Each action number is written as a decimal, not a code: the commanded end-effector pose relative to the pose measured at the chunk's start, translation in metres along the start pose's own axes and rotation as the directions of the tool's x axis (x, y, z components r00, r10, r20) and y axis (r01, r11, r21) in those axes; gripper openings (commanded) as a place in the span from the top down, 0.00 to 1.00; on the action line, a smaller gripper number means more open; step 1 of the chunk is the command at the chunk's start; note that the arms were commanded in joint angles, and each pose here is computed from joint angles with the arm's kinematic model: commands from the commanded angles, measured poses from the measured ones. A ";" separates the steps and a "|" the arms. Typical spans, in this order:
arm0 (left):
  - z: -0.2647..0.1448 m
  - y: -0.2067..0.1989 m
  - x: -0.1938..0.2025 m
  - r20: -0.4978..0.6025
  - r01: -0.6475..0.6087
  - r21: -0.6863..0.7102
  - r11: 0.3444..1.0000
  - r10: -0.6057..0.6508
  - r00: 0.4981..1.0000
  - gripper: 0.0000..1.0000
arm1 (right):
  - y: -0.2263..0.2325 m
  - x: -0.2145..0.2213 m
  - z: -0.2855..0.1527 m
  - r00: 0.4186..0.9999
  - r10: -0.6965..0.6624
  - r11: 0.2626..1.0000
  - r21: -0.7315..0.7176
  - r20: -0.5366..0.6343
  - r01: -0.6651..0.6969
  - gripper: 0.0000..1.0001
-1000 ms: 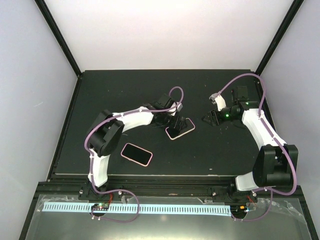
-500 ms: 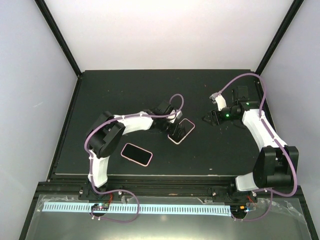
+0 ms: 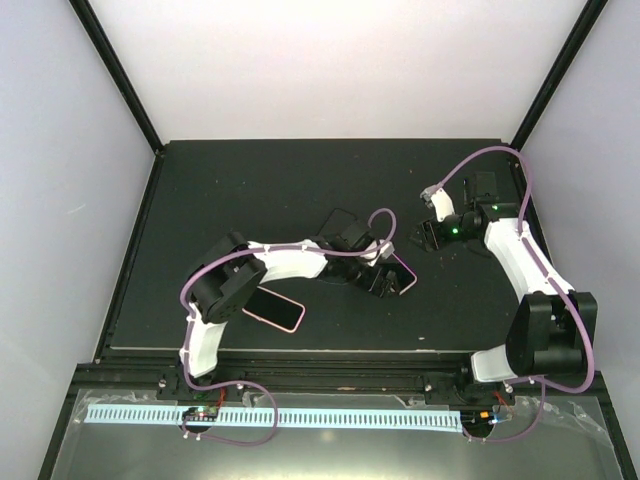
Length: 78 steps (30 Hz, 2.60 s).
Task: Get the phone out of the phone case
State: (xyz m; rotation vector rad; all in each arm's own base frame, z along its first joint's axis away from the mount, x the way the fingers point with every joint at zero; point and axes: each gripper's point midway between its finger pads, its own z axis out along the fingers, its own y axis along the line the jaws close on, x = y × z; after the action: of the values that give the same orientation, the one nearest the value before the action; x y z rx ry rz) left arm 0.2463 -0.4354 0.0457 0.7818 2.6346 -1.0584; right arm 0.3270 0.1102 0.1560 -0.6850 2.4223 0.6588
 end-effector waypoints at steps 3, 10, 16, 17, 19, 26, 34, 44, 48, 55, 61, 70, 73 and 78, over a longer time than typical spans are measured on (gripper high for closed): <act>-0.056 0.010 -0.001 0.090 -0.031 -0.093 0.995 0.040 0.995 0.01 | -0.010 0.021 0.013 0.986 -0.088 0.993 0.064 -0.138 0.098 0.27; -0.118 0.030 0.018 0.182 -0.020 -0.249 0.968 0.067 0.981 0.01 | 0.013 0.058 0.052 0.890 -0.222 0.955 0.095 -0.399 0.281 0.00; -0.152 0.061 0.026 0.316 0.151 -0.373 0.915 -0.028 0.948 0.01 | 0.011 0.065 0.075 0.872 -0.143 0.949 0.185 -0.469 0.255 0.00; -0.154 0.062 0.025 0.331 0.162 -0.368 0.916 -0.034 0.943 0.01 | 0.010 0.067 0.077 0.866 -0.137 0.943 0.204 -0.480 0.262 0.00; -0.157 0.062 0.022 0.346 0.168 -0.363 0.917 -0.035 0.937 0.01 | 0.010 0.074 0.082 0.854 -0.126 0.934 0.230 -0.505 0.274 0.00; -0.147 0.065 0.020 0.317 0.167 -0.369 0.914 -0.046 0.947 0.01 | 0.016 0.090 0.097 0.821 -0.145 0.943 0.175 -0.552 0.284 0.00; -0.150 0.066 0.018 0.330 0.171 -0.375 0.911 -0.042 0.943 0.01 | 0.013 0.096 0.113 0.819 -0.098 0.953 0.184 -0.565 0.241 0.00; -0.148 0.067 0.020 0.340 0.199 -0.359 0.912 -0.071 0.938 0.01 | 0.000 0.107 0.119 0.803 -0.082 0.932 0.240 -0.590 0.271 0.06; -0.151 0.068 0.020 0.346 0.203 -0.372 0.906 -0.067 0.936 0.01 | -0.002 0.114 0.120 0.789 -0.087 0.929 0.236 -0.608 0.285 0.23; -0.153 0.063 0.021 0.367 0.224 -0.333 0.916 -0.093 0.926 0.01 | 0.002 0.094 0.104 0.815 -0.140 0.913 0.246 -0.562 0.327 0.37; -0.153 0.041 0.020 0.368 0.265 -0.202 0.943 -0.177 0.913 0.01 | 0.058 0.048 0.057 0.908 -0.288 0.933 0.125 -0.303 0.338 0.39; -0.223 -0.014 -0.005 0.594 0.264 0.069 0.962 -0.253 0.764 0.04 | 0.089 0.021 0.023 0.941 -0.337 0.934 0.134 0.016 0.332 0.40; -0.248 -0.023 -0.013 0.677 0.241 0.091 0.966 -0.238 0.697 0.09 | 0.108 0.009 0.012 0.940 -0.331 0.943 0.067 0.081 0.326 0.39; -0.258 -0.050 -0.027 0.706 0.130 0.105 0.986 -0.166 0.689 0.14 | 0.126 -0.006 -0.020 0.915 -0.354 0.935 0.064 0.193 0.348 0.40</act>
State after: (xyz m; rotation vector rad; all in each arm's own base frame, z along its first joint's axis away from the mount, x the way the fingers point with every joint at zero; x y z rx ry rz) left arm 0.2420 -0.2866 0.2459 0.0528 2.1029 -1.1304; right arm 0.2484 0.1793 0.1508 -1.0038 2.2695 0.4206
